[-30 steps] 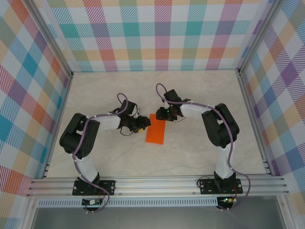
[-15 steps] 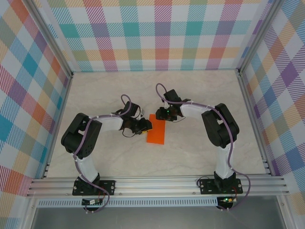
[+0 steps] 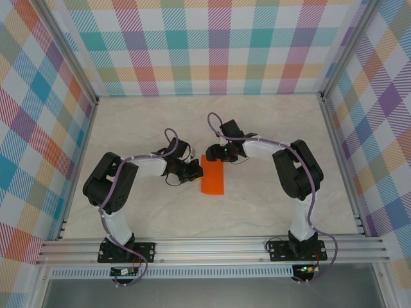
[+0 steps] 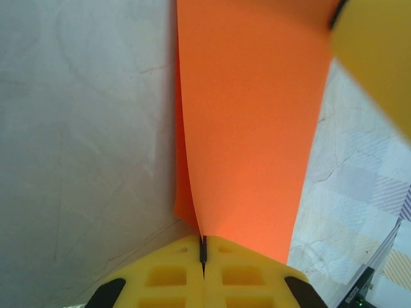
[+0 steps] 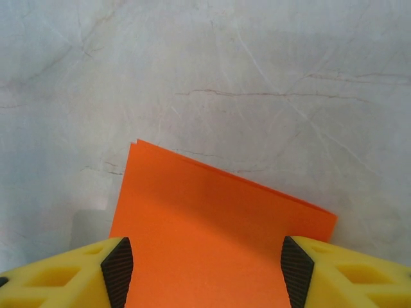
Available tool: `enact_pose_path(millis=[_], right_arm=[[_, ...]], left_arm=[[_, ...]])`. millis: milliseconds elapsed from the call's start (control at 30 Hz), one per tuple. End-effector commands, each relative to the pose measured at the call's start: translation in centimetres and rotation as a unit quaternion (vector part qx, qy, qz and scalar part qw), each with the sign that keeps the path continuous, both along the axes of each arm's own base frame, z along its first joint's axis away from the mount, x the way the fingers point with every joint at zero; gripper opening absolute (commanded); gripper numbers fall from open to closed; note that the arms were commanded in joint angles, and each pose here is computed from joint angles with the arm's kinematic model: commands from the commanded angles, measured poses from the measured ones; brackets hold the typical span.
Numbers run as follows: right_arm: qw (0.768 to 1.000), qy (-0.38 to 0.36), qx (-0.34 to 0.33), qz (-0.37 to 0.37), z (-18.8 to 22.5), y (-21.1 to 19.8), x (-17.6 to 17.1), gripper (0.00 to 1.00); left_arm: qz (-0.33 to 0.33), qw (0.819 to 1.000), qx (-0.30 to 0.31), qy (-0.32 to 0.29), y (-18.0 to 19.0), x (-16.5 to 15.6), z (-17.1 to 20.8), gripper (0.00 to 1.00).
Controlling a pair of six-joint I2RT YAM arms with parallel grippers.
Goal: Fold a paper plane with a square sheet of paper (fold left side to right side)
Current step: Third fold the triangle at the center of the table.
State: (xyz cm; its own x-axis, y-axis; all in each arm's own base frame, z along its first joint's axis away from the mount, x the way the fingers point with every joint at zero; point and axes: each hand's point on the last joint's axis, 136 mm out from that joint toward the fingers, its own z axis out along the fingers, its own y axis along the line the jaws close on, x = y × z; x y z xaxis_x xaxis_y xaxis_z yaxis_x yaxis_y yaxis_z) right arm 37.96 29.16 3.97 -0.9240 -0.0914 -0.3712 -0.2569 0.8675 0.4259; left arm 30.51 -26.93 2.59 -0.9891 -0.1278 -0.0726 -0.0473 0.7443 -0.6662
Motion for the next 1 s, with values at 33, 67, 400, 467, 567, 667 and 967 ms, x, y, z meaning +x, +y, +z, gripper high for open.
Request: enact_pose_path(millis=[33,67,400,467,567,667,967], right_arm=[[0.997,-0.073,0.008,0.019,4.7,-1.0,-0.8,0.68],[0.996,-0.088,0.01,0.025,5.3,-1.4,-1.4,0.69],[0.961,-0.224,-0.043,0.158,6.5,-2.2,-13.5,0.82],[0.95,-0.246,-0.06,0.185,5.8,-1.4,-15.7,0.84],[0.927,-0.281,-0.103,0.226,4.8,0.0,-17.9,0.87],[0.902,-0.309,-0.153,0.259,3.7,1.7,-18.8,0.89],[0.86,-0.348,-0.235,0.291,1.7,5.4,-16.9,0.91]], left_arm=[[0.001,1.0,0.001,0.005,-0.1,-0.9,0.2,0.0],[0.004,1.0,-0.003,0.005,-0.2,-0.9,0.4,0.0],[0.018,1.0,-0.017,0.012,-0.6,-0.8,2.0,0.0],[0.017,1.0,-0.021,0.013,-0.7,-0.8,2.2,0.0],[0.015,1.0,-0.022,0.013,-0.8,-0.8,2.5,0.0],[0.014,1.0,-0.02,0.013,-0.8,-1.0,2.6,0.0],[0.013,1.0,-0.015,0.013,-0.6,-1.1,2.8,0.0]])
